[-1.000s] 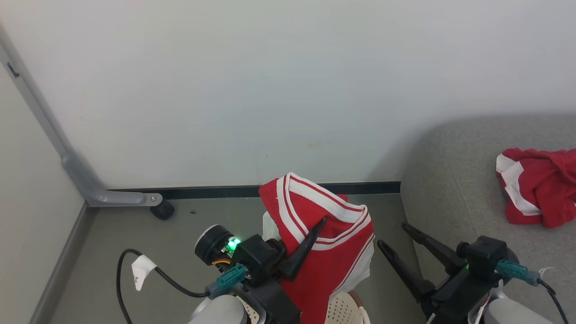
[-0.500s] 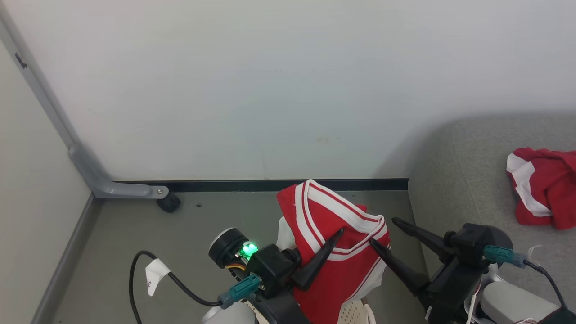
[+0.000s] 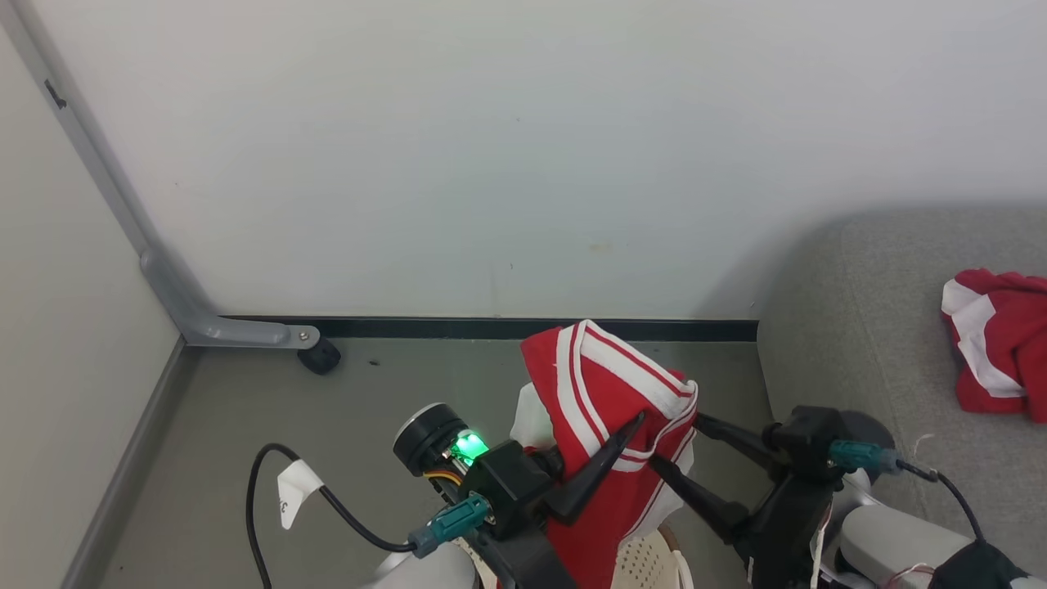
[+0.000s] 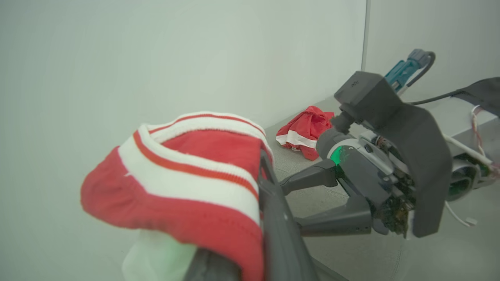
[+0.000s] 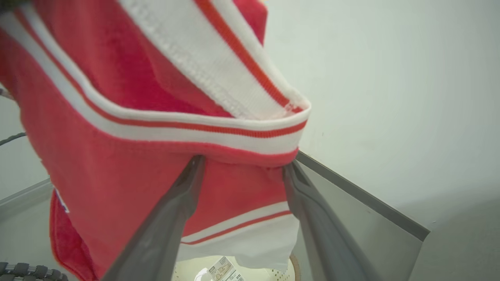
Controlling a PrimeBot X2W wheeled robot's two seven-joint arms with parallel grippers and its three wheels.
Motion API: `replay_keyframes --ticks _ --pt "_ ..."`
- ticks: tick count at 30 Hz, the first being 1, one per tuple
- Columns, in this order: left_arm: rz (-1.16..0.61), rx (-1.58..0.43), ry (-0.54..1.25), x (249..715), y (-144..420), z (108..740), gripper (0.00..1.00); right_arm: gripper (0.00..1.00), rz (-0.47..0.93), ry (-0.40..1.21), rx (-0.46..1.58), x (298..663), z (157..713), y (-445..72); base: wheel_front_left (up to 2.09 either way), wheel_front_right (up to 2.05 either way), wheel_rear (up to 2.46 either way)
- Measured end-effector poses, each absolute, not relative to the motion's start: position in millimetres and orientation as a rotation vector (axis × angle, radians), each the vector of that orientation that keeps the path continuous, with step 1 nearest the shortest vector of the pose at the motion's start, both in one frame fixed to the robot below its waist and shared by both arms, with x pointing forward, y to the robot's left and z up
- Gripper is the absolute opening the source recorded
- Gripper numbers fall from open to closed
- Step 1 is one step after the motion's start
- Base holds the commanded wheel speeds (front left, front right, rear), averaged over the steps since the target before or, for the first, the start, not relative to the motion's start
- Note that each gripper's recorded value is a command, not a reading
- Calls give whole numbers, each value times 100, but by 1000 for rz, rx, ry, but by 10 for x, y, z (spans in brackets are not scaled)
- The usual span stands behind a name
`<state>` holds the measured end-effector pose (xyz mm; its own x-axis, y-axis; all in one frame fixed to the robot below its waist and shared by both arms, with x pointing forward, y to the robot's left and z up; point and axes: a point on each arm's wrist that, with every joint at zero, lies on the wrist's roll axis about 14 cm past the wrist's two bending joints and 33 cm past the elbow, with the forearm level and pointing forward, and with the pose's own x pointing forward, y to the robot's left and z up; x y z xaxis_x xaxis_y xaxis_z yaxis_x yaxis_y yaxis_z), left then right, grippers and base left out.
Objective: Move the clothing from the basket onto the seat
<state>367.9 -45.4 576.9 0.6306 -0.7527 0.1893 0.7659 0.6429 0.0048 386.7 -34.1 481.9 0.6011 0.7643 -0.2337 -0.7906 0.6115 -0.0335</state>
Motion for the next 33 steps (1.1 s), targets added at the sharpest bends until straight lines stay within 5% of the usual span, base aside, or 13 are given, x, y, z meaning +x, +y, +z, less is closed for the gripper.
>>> replay_keyframes --ticks 18,19,21,33 --pt "-900 -73 -163 3592 -493 5730 0 100 928 155 -147 4019 5007 -112 0 0 0" --pt "-899 -74 -162 3592 -487 5727 0 52 932 151 -147 4016 5017 -96 0 0 0" --pt "-898 -75 -160 3589 -479 5725 0 0 951 137 -169 3993 5030 -62 0 0 0" --pt "-874 -74 -143 3628 -409 5685 0 0 992 135 -213 3832 4929 -20 0 0 0"
